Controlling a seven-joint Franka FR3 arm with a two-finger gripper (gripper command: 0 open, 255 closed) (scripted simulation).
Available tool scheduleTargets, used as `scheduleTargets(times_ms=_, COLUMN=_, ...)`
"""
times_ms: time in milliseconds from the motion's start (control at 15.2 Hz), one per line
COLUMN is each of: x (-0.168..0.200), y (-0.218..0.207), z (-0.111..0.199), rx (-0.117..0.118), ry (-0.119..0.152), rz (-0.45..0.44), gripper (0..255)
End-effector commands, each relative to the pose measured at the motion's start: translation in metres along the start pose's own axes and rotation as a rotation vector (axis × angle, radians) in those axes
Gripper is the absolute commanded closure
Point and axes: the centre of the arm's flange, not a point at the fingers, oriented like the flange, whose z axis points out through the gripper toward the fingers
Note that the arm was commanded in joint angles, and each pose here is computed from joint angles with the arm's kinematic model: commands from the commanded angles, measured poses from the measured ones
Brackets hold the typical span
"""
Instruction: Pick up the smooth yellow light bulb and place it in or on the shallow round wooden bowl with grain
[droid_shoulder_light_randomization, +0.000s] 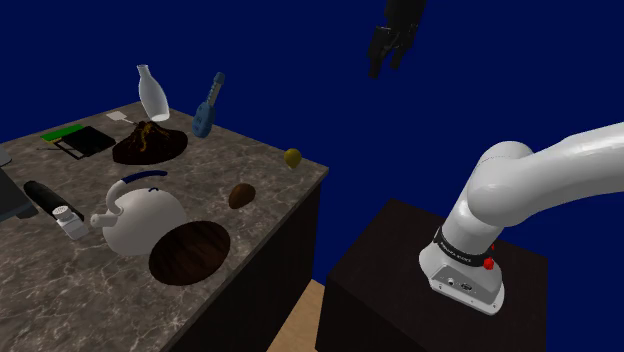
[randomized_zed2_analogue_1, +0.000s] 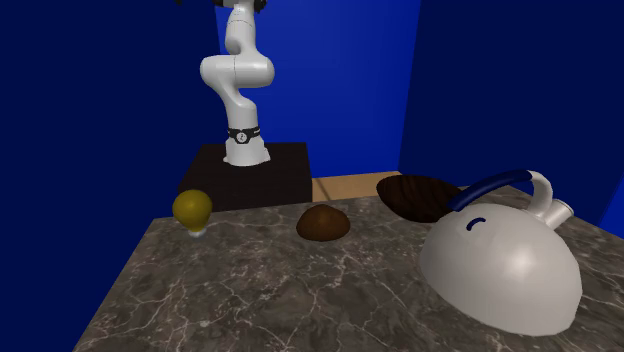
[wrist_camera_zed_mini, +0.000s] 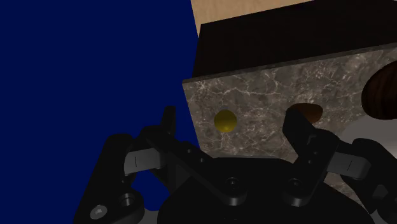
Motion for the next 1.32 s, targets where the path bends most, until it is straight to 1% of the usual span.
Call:
scheduleTargets(times_ms=0, x=0.000, y=0.000, z=0.000, rx=0.000, ry=0.000, rz=0.000, gripper=0)
scheduleTargets(times_ms=660, x=0.070, y=0.008, z=0.113, rx=0.083, ry=-0.009, rz=-0.011, gripper=0)
scheduleTargets(times_ms=1254, x=0.132, y=0.006, z=0.216, rx=0.158, ry=-0.018, rz=-0.022, gripper=0)
